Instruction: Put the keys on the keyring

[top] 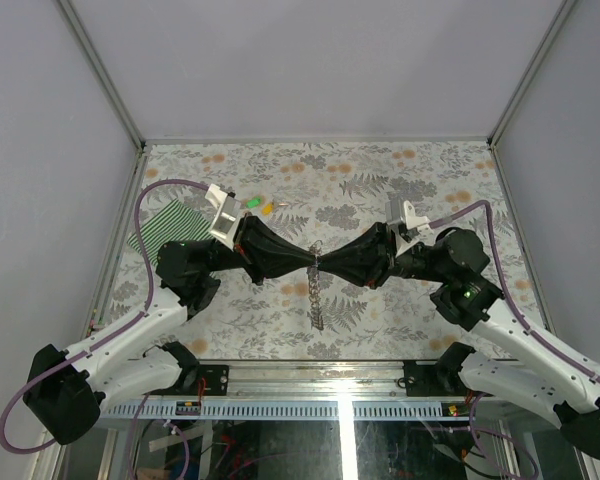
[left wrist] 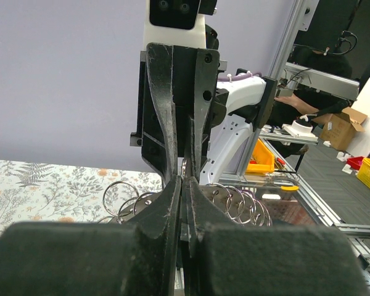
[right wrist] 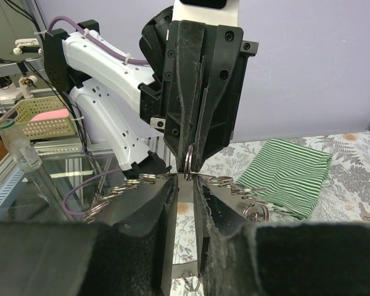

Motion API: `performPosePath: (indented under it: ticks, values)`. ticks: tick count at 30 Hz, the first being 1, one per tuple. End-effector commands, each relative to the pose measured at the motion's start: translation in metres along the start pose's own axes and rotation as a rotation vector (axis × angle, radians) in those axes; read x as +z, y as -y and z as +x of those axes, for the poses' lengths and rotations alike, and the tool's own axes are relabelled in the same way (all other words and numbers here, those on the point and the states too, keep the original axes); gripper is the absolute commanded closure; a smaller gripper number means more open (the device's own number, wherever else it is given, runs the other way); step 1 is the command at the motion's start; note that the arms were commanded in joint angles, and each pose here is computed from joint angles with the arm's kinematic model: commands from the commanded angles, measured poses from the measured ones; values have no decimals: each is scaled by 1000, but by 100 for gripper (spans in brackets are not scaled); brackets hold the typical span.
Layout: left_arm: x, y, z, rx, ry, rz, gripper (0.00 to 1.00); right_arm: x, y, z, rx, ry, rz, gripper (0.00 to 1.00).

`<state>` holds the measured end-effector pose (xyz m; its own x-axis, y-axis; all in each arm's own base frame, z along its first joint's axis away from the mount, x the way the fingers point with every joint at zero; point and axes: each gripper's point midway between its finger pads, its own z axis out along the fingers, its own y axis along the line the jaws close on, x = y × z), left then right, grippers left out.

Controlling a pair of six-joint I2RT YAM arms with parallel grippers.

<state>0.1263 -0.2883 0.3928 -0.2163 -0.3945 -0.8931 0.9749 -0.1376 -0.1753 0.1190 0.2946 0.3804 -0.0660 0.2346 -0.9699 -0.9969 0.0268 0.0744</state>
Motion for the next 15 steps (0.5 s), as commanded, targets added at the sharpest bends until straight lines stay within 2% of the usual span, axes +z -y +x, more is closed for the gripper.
performPosePath:
  ticks: [1, 9, 15]
  values:
    - [4, 15, -27, 90, 60, 49, 100, 6, -2, -25, -71, 75, -7, 79]
    - [5, 17, -26, 84, 50, 64, 100, 7, -1, -28, -78, 83, -1, 80]
    - [5, 18, -24, 76, 40, 71, 100, 8, 0, -30, -80, 84, -2, 86]
